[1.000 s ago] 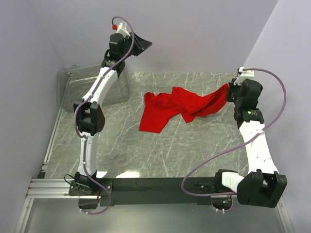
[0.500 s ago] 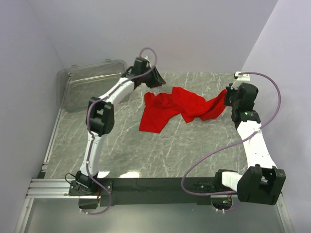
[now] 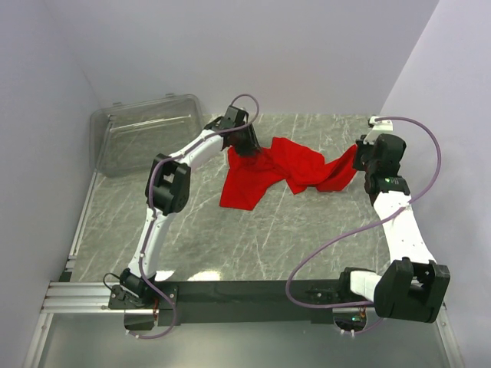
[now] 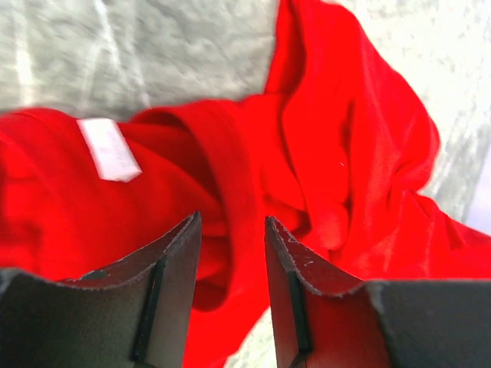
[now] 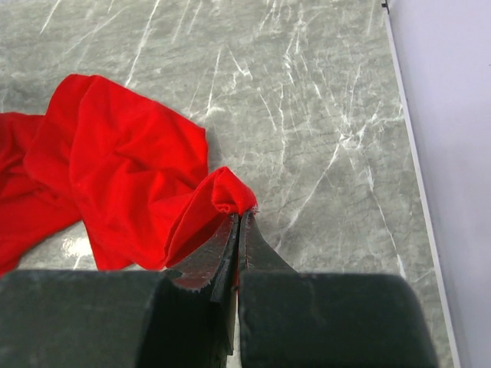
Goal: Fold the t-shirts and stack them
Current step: Flatten the tshirt out
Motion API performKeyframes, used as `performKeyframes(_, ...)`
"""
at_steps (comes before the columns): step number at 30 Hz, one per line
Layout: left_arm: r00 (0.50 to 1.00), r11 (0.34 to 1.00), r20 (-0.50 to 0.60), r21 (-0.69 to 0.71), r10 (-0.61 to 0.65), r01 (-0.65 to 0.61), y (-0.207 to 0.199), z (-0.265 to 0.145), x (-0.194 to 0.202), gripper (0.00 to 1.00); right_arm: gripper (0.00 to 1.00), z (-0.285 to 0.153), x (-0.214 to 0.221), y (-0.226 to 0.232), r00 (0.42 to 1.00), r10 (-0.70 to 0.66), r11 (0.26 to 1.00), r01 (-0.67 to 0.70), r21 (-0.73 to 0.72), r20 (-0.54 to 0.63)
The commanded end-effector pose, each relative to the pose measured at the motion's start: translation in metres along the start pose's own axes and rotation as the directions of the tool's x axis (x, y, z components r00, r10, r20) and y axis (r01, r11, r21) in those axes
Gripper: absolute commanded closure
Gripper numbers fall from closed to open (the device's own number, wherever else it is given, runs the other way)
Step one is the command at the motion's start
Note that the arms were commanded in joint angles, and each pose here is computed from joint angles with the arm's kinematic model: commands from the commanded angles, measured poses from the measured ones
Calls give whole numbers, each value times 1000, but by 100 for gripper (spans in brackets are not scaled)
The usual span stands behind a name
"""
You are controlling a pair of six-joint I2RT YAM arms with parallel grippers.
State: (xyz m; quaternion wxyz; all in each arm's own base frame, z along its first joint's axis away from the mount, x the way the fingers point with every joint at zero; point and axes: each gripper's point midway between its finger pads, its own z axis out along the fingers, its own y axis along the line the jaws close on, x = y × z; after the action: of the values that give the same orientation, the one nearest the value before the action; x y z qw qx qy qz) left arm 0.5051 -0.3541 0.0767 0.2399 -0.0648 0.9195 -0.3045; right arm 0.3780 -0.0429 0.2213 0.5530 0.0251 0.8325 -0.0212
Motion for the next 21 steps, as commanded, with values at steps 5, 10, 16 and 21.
performKeyframes(5, 996, 998, 83, -55, 44, -39, 9, 8, -23, 55, 100, -3, -14, -4, 998, -1, 1000, 0, 12, 57)
performKeyframes(10, 997, 999, 72, -43, 29, -26, 11, 21, -21, 55, 100, -4, -15, -4, 998, 2, 1000, -3, 11, 60)
performKeyframes(16, 995, 1000, 96, -14, -5, 6, 8, 32, -25, 55, 100, -5, -12, -1, 999, 7, 1000, -7, -3, 53)
performKeyframes(21, 991, 997, 123, 51, -55, 49, -3, 32, -31, 56, 100, -5, -6, 0, 999, 9, 1000, -9, -6, 41)
